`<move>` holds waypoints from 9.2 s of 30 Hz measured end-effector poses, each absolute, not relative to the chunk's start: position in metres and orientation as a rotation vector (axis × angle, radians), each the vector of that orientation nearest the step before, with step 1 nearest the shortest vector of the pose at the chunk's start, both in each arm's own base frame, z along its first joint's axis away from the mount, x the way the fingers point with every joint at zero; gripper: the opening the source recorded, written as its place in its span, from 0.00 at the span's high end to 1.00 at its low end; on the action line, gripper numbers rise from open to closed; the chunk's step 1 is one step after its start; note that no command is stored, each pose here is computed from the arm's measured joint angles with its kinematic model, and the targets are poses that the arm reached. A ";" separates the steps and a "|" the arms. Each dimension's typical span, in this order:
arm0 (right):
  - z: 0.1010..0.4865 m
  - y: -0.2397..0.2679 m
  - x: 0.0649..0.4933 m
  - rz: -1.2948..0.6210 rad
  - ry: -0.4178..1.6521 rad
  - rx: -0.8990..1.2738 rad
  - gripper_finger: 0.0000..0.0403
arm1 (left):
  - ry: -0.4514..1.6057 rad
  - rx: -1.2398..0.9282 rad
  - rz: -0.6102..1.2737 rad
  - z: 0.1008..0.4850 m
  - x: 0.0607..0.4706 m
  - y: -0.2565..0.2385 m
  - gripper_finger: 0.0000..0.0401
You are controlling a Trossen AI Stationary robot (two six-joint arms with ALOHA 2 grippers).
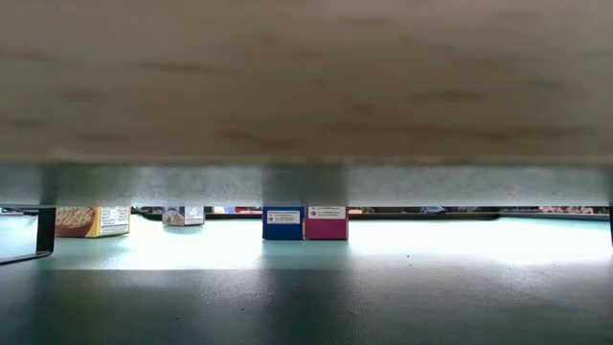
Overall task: Stack cereal on shelf
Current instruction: Put the right yellow cereal box on the shelf aligned with the other yellow cereal box, then put the top violet cereal box on the shelf
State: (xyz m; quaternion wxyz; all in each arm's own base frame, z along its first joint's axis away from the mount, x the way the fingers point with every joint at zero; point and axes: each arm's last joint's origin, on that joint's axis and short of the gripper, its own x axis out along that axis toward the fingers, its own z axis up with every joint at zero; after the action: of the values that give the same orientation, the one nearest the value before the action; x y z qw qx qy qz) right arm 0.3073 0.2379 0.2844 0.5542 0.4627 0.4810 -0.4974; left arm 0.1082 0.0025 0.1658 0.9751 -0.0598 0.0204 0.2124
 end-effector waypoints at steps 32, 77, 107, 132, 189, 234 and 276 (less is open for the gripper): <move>0.283 0.248 0.308 -1.102 1.183 1.134 0.20 | 0.042 -0.121 0.429 0.166 0.108 0.003 0.01; 0.300 0.053 0.398 -0.431 1.276 0.380 0.01 | 0.044 -0.120 0.429 0.165 0.108 0.003 0.01; 0.249 0.024 0.414 -0.255 1.235 0.203 0.01 | 0.043 -0.120 0.429 0.166 0.108 0.003 0.01; 0.253 0.027 0.412 -0.573 1.174 0.635 0.24 | 0.043 -0.120 0.429 0.166 0.108 0.003 0.01; 0.299 0.168 0.366 -0.937 1.055 1.202 0.23 | 0.043 -0.120 0.429 0.166 0.108 0.003 0.01; 0.281 0.188 0.378 -0.846 1.113 1.212 0.05 | 0.048 -0.118 0.429 0.165 0.109 0.002 0.01; 0.284 0.198 0.382 -0.781 1.109 1.183 0.11 | 0.050 -0.118 0.429 0.165 0.109 0.002 0.01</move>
State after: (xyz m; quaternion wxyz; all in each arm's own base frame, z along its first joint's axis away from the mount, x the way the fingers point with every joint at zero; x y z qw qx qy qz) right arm 0.3817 0.1976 0.2840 0.6218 0.5148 0.4825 -0.3398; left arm 0.1087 0.0025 0.1649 0.9750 -0.0584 0.0247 0.2129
